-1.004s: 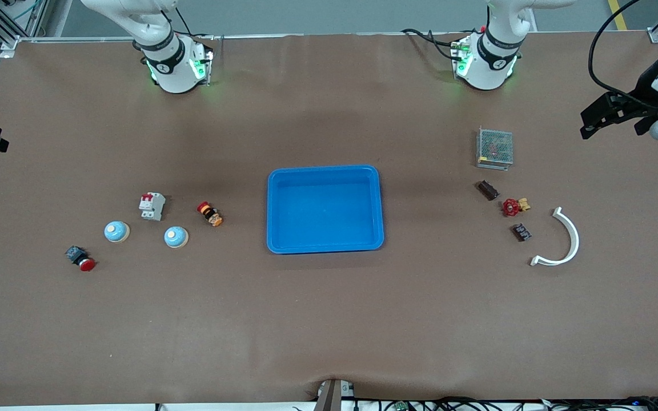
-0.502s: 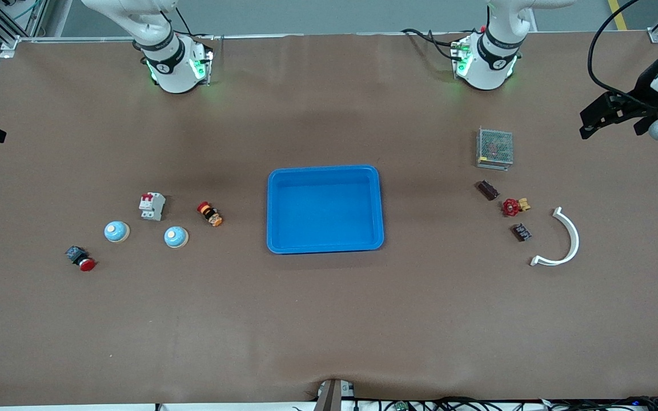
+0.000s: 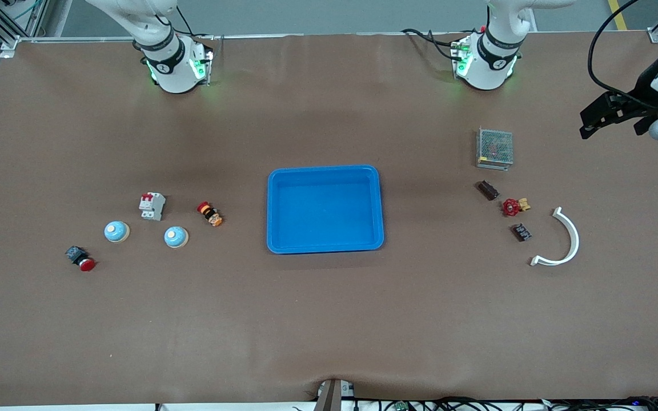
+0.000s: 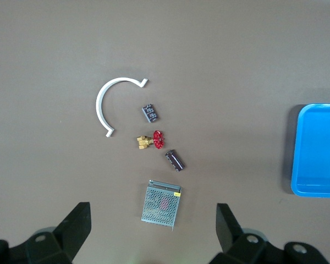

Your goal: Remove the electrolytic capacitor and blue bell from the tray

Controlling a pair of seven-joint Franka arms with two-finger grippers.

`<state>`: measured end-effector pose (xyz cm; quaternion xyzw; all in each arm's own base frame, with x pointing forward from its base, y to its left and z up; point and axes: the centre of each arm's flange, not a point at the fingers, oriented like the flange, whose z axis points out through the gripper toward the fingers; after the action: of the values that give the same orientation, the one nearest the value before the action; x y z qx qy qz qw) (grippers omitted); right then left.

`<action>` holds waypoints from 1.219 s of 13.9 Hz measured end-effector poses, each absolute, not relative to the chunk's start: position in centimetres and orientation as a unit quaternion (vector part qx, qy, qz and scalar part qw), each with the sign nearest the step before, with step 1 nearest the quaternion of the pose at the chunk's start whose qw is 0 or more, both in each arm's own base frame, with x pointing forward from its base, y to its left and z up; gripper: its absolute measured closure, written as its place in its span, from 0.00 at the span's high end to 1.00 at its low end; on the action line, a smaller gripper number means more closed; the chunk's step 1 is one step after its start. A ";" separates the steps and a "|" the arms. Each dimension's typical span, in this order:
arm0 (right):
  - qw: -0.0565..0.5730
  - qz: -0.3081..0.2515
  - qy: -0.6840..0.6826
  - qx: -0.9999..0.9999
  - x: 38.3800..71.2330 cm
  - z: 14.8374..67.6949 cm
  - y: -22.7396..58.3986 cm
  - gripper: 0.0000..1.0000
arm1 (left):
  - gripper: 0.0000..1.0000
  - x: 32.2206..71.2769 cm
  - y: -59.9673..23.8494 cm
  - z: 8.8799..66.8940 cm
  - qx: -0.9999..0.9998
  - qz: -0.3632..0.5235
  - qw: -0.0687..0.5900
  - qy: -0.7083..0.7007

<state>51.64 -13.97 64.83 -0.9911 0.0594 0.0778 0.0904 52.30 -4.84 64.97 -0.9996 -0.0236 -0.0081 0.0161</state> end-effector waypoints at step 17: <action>0.079 0.116 0.015 -0.990 52.0 64.5 -8.3 1.00 | 1.00 51.9 -4.7 65.9 -0.999 -0.017 0.015 -0.025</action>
<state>52.04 -8.26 64.46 -0.9899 0.0151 0.1163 0.0794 51.85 -4.69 65.92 -0.9994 -0.0250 -0.0172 0.0152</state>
